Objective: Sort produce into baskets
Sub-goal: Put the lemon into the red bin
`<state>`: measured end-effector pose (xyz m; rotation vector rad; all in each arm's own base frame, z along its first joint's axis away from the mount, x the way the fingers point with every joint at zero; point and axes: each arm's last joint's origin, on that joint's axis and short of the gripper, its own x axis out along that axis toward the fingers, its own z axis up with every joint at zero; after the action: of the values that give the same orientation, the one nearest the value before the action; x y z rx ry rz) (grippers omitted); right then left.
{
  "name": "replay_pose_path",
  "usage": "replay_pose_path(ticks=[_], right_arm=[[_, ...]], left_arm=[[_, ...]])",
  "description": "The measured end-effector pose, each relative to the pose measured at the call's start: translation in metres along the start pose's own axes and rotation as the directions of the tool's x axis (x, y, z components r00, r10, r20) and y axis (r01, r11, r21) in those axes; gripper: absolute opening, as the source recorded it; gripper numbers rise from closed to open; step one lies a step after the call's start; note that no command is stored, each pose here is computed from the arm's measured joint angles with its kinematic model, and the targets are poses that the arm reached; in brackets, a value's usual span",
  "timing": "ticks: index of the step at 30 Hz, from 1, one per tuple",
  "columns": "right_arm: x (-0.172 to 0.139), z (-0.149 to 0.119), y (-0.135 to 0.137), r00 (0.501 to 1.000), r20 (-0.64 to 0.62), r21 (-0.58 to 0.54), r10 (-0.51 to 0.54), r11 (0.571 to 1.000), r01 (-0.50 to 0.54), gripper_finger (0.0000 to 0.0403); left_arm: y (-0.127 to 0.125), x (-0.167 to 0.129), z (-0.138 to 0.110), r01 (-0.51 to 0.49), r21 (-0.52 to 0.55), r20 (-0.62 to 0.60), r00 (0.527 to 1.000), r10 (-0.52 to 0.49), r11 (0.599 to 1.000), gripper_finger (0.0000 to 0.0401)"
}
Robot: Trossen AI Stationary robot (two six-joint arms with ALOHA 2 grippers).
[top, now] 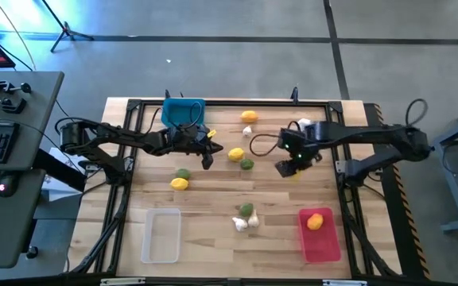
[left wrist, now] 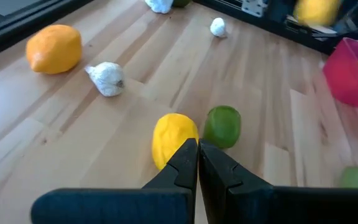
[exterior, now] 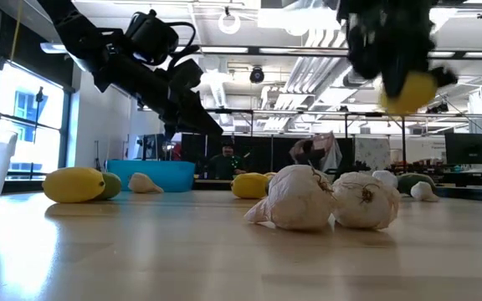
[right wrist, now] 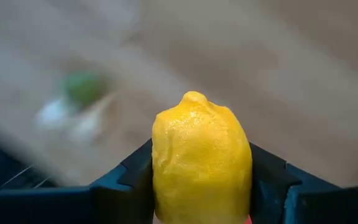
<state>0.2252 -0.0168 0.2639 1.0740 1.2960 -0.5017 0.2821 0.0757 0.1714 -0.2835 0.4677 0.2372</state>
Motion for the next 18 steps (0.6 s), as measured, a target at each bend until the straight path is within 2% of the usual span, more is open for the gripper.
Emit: replay_pose_path(ticks=[3,7,12,18], right_arm=[[-0.018,-0.03,0.022,0.996,-0.034,0.053,0.077,0.996,-0.075,0.0166],[-0.019,-0.072,0.039,0.993,-0.097,0.154,0.07,0.987,-0.055,0.0157],[0.0,-0.121,0.044,0.983,-0.184,0.276,0.002,0.96,0.049,0.0162],[0.033,-0.162,0.024,0.964,-0.226,0.368,-0.141,0.904,0.219,0.0161]], left_arm=[[0.0,0.0,-0.002,0.004,0.034,-0.021,1.0,-0.003,0.999,0.0],[0.001,0.0,-0.007,-0.001,0.065,-0.069,0.998,0.006,0.998,0.0],[0.002,0.0,-0.007,-0.002,0.091,-0.078,0.997,0.01,0.996,0.0],[0.002,0.0,-0.007,0.006,0.099,-0.079,0.997,0.002,0.995,0.0]])
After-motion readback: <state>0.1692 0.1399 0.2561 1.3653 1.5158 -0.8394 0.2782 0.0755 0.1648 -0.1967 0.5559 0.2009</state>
